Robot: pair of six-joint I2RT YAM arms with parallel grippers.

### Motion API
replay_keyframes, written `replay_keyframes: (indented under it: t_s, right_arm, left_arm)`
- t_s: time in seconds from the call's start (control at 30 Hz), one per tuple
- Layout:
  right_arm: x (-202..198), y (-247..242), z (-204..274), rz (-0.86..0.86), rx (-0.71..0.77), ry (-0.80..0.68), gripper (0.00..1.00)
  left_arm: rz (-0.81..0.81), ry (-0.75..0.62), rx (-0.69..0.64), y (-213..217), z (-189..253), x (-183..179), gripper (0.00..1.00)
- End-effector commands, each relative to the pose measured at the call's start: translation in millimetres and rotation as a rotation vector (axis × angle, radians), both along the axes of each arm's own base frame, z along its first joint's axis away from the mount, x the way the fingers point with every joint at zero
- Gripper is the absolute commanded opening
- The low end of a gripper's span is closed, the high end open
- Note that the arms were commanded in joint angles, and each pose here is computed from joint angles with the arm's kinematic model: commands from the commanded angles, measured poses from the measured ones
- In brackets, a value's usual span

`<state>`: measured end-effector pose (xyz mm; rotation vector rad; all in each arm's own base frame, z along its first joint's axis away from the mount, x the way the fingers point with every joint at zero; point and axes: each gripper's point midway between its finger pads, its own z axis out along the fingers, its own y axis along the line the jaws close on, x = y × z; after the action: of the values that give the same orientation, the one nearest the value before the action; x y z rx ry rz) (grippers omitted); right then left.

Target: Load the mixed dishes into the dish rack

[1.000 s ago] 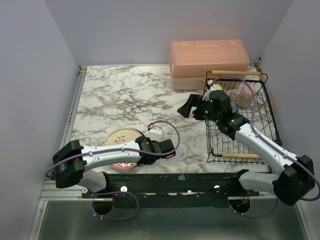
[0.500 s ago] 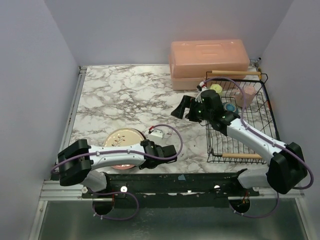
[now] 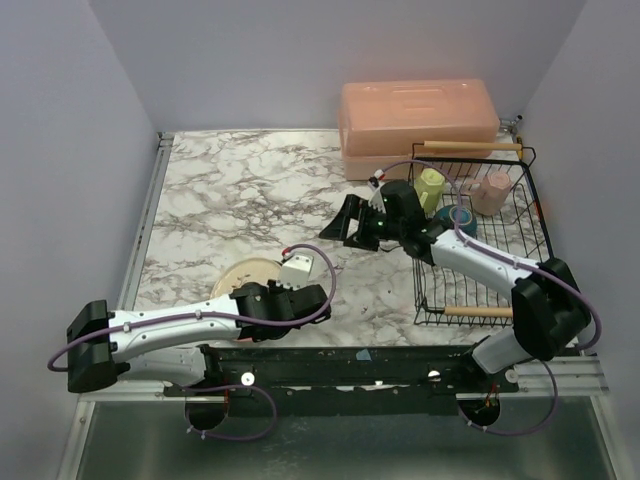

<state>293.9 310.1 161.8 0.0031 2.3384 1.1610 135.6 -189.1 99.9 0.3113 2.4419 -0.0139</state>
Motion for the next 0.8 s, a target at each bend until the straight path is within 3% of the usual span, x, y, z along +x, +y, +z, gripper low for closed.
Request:
replay_keyframes:
  t_s: [0.0, 0.23, 0.47, 0.77]
  right_arm:
    - [-16.5, 41.7, 16.2, 0.11, 0.117, 0.021, 1.0]
    - [-56.1, 90.2, -0.4, 0.227, 0.202, 0.143, 1.0]
    - [-82.7, 108.7, -15.9, 0.256, 0.272, 0.26, 0.98]
    - [-109.7, 128.8, -26.7, 0.298, 0.313, 0.355, 0.82]
  left_arm:
    - [-0.063, -0.028, -0.116, -16.2, 18.5, 0.0, 0.0]
    - [-0.081, -0.059, -0.162, -12.9, 33.0, 0.5, 0.0]
    - [-0.104, -0.08, -0.187, -11.4, 34.1, 0.7, 0.0]
    - [-0.116, -0.094, -0.187, -11.6, 36.8, 2.2, 0.0]
